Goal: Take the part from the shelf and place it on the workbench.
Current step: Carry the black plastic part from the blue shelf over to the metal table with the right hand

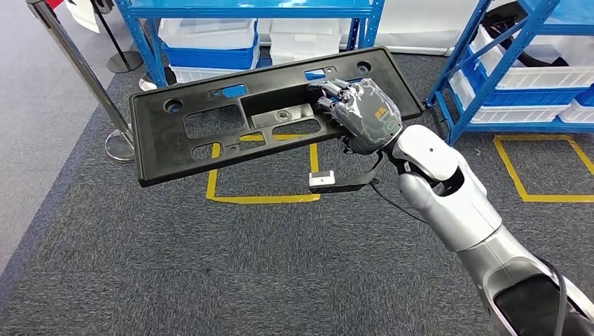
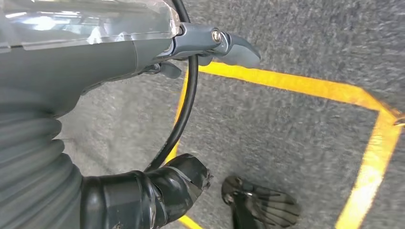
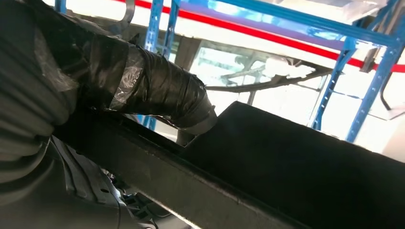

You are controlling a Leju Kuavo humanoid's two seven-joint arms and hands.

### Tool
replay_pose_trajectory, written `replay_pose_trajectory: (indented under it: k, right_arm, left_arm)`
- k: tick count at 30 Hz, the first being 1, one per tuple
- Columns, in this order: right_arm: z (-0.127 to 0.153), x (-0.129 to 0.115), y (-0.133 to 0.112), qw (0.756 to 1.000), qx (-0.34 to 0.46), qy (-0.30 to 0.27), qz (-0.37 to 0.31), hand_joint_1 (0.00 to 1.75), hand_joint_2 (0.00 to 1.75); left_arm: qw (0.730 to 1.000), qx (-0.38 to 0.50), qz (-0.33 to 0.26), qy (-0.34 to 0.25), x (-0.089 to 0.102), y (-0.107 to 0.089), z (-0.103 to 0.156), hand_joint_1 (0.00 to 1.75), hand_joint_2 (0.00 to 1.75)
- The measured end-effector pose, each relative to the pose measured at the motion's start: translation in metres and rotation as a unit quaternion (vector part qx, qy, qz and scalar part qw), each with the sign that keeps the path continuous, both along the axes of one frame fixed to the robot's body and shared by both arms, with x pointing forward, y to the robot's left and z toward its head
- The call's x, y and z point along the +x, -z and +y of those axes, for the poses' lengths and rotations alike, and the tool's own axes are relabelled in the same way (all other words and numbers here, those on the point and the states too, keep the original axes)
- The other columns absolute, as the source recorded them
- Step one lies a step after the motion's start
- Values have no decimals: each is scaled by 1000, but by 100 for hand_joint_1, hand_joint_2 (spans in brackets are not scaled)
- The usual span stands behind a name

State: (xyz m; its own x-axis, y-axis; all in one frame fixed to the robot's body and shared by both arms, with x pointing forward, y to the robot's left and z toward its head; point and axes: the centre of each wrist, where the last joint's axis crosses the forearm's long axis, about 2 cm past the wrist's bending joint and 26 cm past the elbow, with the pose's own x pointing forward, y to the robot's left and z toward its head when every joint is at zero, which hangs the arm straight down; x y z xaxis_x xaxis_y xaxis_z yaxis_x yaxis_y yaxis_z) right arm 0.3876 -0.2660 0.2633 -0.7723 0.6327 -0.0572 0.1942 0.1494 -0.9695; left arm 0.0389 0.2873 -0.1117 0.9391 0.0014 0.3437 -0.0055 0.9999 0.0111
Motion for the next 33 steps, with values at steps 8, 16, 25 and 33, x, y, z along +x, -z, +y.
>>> replay_pose_trajectory:
  k: [8, 16, 25, 33]
  right_arm:
    - [2, 0, 3, 1000, -4, -5, 10, 175, 175]
    - [4, 1, 0, 1000, -8, -7, 10, 175, 175]
    - [5, 1, -2, 1000, -10, -8, 10, 175, 175]
    - [8, 0, -3, 1000, -24, -7, 6, 175, 175]
  left_arm:
    - [1000, -3, 12, -7, -3, 0, -1, 0, 175]
    - [1000, -5, 12, -9, -2, 0, -1, 0, 175]
    - [1000, -5, 13, -11, -3, 1, -1, 0, 175]
    - [1000, -1, 7, -18, -2, 0, 5, 0, 175]
